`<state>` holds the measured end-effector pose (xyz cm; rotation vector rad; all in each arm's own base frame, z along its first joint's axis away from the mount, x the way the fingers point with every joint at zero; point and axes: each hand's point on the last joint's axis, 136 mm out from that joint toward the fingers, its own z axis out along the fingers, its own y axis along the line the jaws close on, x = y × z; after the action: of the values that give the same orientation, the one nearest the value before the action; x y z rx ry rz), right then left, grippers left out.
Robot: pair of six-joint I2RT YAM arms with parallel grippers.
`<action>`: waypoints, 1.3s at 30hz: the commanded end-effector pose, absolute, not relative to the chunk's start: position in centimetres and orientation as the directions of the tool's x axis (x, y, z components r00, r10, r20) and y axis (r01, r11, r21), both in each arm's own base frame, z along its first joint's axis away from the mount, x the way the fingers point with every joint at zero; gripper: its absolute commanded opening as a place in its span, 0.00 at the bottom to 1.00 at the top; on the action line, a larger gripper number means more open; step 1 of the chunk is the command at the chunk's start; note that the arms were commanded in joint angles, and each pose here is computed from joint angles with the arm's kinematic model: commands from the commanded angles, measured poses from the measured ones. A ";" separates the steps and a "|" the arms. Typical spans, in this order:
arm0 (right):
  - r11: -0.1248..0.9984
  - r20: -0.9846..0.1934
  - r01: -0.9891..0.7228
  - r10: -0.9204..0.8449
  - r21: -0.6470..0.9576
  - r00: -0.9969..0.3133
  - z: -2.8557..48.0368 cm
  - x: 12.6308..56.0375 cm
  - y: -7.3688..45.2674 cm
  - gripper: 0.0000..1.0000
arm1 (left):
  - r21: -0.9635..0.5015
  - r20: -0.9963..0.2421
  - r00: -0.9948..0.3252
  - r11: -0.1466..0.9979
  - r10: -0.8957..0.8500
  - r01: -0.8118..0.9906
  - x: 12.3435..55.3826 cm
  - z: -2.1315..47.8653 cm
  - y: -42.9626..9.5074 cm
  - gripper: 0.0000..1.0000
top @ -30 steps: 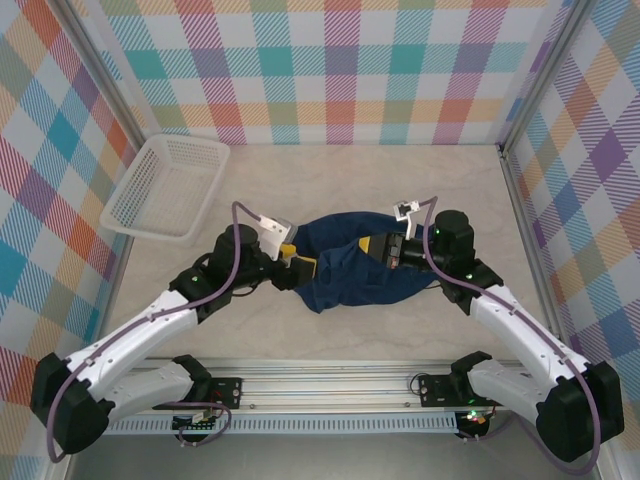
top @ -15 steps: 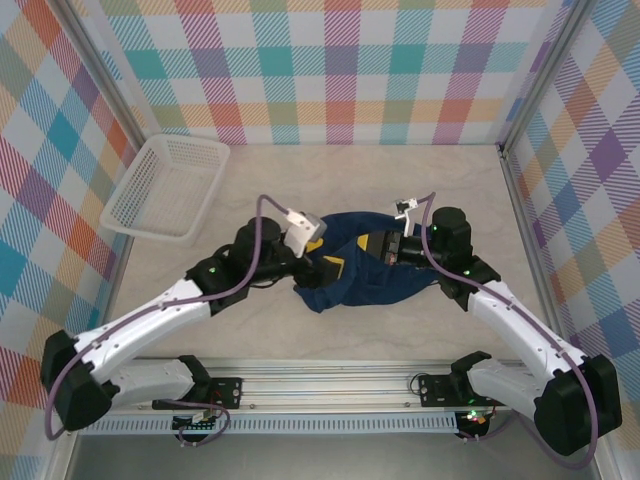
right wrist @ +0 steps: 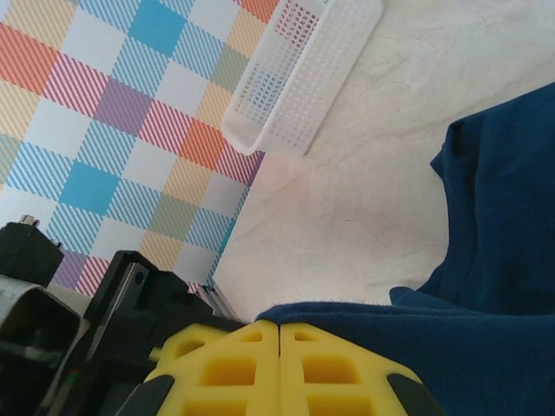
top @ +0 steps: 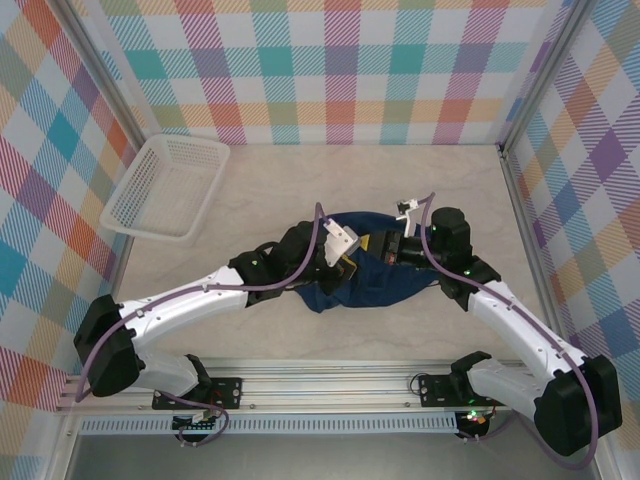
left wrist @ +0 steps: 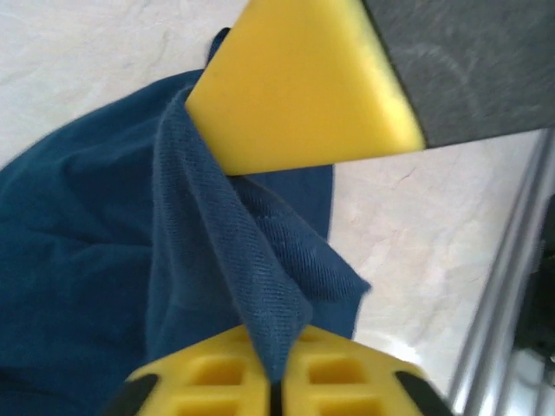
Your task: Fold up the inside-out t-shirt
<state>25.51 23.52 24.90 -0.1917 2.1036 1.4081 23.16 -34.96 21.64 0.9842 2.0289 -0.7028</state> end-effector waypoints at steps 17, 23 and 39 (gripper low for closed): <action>0.533 -0.864 -0.795 -0.211 0.290 -0.456 26.2 20.4 22.6 0.40 | -0.475 -0.818 -0.542 0.307 0.192 0.825 22.3 26.2 -31.8 0.00; 0.507 -0.866 -0.852 -0.359 0.133 -0.349 25.1 19.7 25.4 0.43 | -0.482 -0.809 -0.552 0.310 0.203 0.820 22.3 26.3 -31.5 0.00; 0.560 -0.777 -0.780 -0.609 -0.279 -0.159 22.3 21.9 26.7 0.56 | -0.507 -0.792 -0.576 0.306 0.204 0.806 22.3 26.5 -31.6 0.00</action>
<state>20.60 26.65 21.67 -1.1184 1.9177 0.3855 22.12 -31.49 24.67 0.8962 2.0012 -1.2384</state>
